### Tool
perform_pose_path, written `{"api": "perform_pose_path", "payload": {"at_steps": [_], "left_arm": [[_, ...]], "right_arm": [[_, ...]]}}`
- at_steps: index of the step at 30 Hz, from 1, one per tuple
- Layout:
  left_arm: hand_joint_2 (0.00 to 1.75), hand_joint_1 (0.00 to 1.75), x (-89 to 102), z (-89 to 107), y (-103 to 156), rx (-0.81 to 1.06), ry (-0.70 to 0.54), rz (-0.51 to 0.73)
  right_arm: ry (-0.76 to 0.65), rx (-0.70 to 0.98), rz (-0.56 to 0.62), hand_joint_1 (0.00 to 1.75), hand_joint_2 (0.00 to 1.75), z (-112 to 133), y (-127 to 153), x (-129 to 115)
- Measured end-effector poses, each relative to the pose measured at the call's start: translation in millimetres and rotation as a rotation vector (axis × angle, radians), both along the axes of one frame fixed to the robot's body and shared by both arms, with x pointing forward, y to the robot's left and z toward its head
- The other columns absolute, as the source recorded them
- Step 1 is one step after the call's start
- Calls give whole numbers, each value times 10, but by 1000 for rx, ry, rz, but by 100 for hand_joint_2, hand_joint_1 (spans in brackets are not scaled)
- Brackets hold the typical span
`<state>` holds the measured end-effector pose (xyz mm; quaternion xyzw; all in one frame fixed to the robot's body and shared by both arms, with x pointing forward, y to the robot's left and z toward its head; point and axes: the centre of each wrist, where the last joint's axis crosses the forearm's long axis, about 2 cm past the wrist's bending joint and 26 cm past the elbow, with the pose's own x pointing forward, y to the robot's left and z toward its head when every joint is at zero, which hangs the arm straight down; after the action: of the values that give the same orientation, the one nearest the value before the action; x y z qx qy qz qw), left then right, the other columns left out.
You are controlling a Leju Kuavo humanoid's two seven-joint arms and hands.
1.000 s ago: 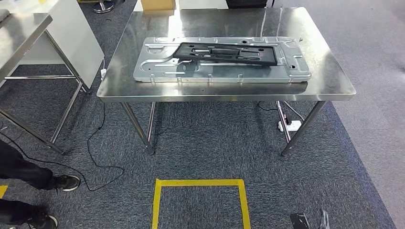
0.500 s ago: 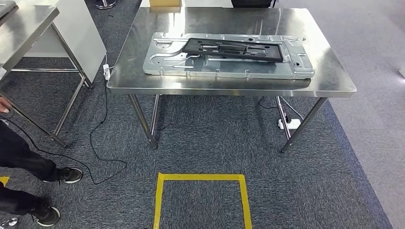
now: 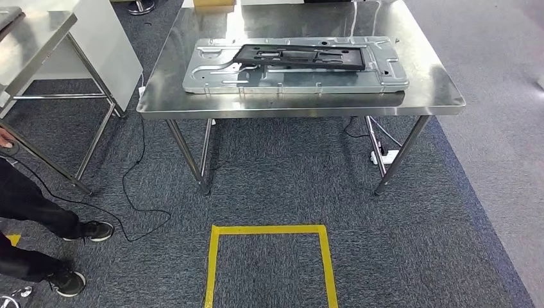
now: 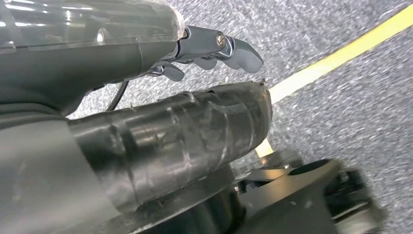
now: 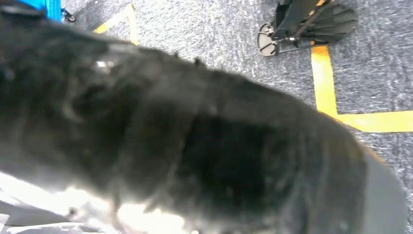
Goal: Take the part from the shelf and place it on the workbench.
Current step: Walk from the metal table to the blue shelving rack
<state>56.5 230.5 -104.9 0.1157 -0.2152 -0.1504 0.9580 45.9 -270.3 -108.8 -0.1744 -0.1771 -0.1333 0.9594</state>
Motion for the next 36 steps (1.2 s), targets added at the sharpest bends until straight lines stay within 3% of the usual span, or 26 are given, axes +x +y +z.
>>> {"api": "perform_pose_path", "payload": {"at_steps": [36], "left_arm": [[0,0,-2,-2,24,6,-9,27]], "right_arm": [[0,34,34,0,0,10,164,27]]}}
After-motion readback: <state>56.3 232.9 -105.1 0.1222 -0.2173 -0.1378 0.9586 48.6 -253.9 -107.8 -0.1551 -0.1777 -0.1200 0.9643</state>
